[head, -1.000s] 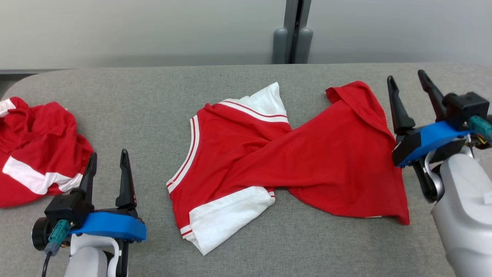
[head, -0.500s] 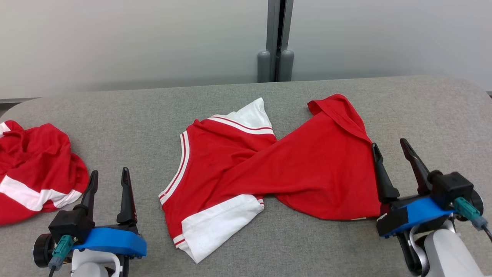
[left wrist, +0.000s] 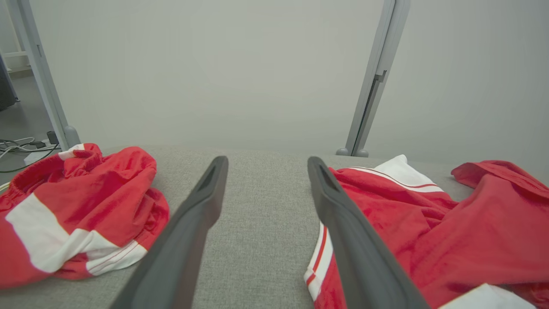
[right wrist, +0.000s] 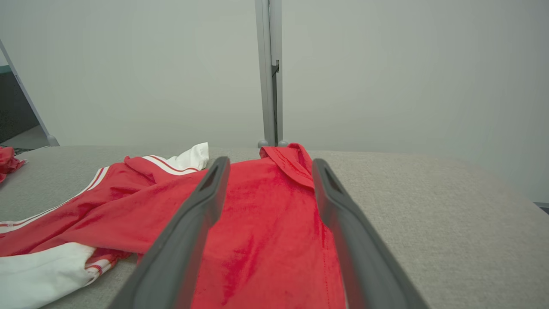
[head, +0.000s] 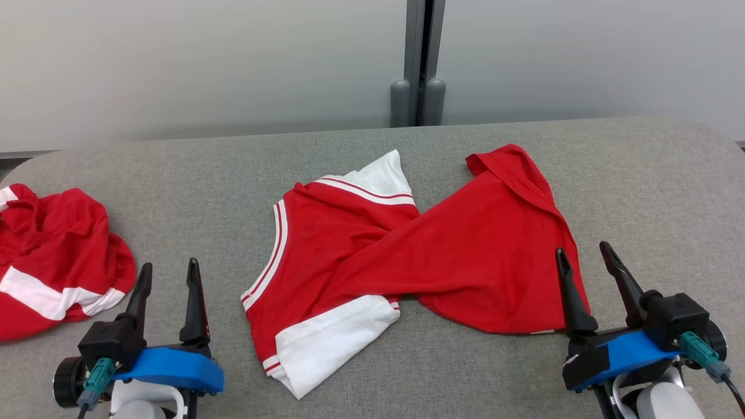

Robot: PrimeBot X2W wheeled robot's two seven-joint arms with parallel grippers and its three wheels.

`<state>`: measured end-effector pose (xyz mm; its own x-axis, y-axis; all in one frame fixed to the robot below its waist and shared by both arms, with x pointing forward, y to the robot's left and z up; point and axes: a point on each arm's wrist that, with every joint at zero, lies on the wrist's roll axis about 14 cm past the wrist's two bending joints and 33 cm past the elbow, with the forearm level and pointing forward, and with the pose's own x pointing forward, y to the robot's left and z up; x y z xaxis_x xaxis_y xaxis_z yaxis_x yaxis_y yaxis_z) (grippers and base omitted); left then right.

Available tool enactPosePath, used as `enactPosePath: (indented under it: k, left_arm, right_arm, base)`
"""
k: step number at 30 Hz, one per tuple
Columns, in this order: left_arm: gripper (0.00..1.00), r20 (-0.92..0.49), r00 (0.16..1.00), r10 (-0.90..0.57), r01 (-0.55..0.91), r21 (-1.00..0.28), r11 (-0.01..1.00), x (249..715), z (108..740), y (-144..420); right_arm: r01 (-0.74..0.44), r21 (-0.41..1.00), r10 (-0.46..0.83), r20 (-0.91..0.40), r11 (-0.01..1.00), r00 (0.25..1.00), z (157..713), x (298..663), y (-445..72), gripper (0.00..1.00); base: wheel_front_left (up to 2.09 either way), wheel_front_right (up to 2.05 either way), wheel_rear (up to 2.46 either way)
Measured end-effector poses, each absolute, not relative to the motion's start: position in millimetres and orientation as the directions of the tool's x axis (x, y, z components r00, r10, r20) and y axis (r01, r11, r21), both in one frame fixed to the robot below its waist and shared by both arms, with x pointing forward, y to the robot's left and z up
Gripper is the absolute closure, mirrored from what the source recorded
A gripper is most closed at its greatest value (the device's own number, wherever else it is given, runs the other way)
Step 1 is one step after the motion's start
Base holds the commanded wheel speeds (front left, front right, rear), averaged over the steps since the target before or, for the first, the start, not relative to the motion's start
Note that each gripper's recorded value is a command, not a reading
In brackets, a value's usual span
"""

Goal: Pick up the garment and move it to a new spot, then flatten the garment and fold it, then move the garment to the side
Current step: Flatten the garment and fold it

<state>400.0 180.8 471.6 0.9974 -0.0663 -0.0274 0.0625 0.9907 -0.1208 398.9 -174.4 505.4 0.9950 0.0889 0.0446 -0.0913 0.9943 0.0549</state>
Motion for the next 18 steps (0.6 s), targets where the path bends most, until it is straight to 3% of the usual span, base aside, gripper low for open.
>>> enactPosePath:
  k: [9,18]
  left_arm:
    - [0.0,-0.046,0.988,-0.146,0.142,-0.087,0.986,420.6,467.3,162.5]
    - [0.0,-0.234,0.944,-0.234,0.218,-0.093,0.971,429.5,416.5,140.0]
  right_arm:
    - [-0.088,0.059,0.086,0.026,0.994,0.996,499.5,401.0,-174.0,0.0]
    - [-0.056,0.057,0.056,-0.002,0.997,0.998,489.1,403.3,-184.2,0.0]
  base:
    - [0.0,0.0,0.0]
    - [0.0,0.0,0.0]
